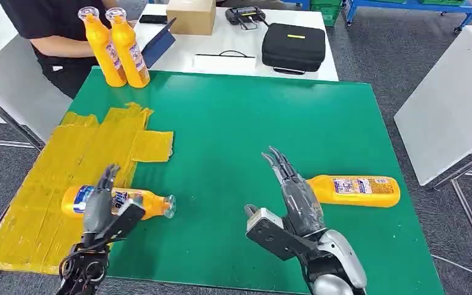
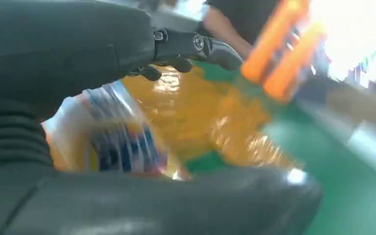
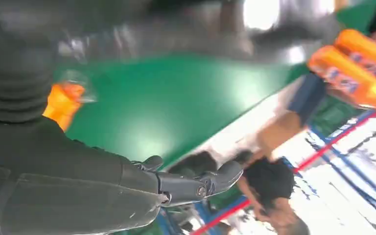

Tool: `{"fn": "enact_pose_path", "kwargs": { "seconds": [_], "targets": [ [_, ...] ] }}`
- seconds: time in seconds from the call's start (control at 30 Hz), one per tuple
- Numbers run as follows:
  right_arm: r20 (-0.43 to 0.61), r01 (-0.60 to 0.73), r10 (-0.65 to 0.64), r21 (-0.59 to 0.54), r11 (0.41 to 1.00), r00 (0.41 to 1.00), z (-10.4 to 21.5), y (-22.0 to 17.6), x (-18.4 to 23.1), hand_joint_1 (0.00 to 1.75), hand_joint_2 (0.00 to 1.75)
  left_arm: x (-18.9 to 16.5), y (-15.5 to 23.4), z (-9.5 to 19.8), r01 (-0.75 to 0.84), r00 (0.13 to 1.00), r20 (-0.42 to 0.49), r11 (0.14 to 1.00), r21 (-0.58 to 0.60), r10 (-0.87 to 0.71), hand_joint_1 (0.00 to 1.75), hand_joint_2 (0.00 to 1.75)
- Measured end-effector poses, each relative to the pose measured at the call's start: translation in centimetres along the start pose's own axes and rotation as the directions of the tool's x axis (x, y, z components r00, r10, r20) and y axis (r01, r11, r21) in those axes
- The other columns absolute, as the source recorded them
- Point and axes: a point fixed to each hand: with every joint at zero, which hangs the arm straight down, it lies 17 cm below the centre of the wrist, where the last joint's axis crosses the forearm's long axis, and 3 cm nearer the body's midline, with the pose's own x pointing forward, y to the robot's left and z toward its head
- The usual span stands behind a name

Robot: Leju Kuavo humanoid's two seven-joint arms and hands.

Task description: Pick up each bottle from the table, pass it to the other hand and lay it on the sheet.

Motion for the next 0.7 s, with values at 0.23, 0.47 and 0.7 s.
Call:
{"fn": "enact_pose_path", "kwargs": {
  "seconds": [0.23,0.47,0.7],
  "targets": [
    [-0.107,-0.075,0.081,0.060,0.995,0.991,3.2,-0.4,-4.5,0.00,1.75,2.0,5.7,1.8,-0.480,0.877,0.054,0.862,0.162,0.478,0.00,0.00],
    [-0.301,-0.342,0.353,0.089,0.935,0.886,11.0,-5.8,-12.7,0.00,1.75,4.2,10.9,4.6,-0.709,0.706,0.202,0.679,0.193,0.679,0.00,0.00],
    [-0.402,-0.561,0.560,0.129,0.818,0.724,15.0,-11.3,-16.1,0.00,1.75,5.7,12.8,5.1,-0.763,0.646,0.269,0.619,0.187,0.715,0.00,0.00]
  ]
}}
